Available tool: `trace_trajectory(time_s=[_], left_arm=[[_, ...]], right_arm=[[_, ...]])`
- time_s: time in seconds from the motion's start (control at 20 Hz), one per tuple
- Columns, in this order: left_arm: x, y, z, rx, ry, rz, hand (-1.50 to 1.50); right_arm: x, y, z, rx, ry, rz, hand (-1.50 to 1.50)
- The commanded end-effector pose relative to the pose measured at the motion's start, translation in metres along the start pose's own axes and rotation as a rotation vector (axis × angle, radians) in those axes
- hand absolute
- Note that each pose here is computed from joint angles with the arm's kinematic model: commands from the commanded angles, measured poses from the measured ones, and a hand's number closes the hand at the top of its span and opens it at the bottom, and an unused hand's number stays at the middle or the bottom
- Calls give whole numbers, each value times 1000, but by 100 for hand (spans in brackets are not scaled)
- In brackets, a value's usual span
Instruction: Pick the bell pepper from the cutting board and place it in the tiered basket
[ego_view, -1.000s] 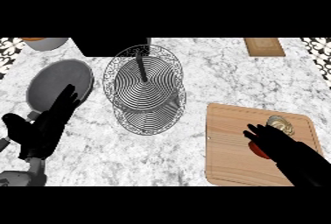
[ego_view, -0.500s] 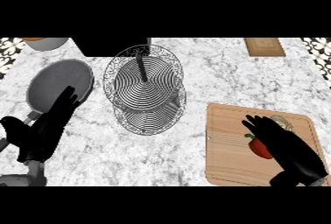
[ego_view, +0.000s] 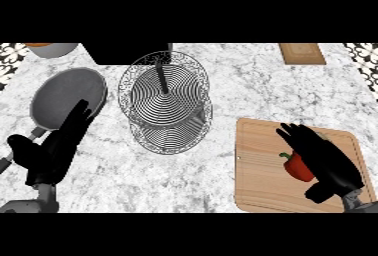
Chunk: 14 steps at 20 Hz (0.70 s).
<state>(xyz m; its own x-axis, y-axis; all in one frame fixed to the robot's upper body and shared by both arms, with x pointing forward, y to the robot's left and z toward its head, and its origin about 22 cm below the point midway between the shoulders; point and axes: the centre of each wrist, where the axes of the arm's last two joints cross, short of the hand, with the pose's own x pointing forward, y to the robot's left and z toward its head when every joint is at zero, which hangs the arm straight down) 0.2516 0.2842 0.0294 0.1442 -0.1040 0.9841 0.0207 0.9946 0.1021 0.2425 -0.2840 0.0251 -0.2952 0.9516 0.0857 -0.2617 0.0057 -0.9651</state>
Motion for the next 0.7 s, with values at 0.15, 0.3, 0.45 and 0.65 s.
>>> trace_trajectory(time_s=[0.15,0.3,0.45,0.65], left_arm=[[0,-2,-10,1,0,0,0],[-7,4,3,9,3,-7,0],[7,7,0,5,1,-5,0],[5,-5,-5,-4,-4,4,0]], right_arm=[[1,27,-19,188,-20,12,150],[-2,2,-2,142,-40,120,150],[-4,37,-1,124,-73,157,150],[-4,41,4,59,-84,173,150]])
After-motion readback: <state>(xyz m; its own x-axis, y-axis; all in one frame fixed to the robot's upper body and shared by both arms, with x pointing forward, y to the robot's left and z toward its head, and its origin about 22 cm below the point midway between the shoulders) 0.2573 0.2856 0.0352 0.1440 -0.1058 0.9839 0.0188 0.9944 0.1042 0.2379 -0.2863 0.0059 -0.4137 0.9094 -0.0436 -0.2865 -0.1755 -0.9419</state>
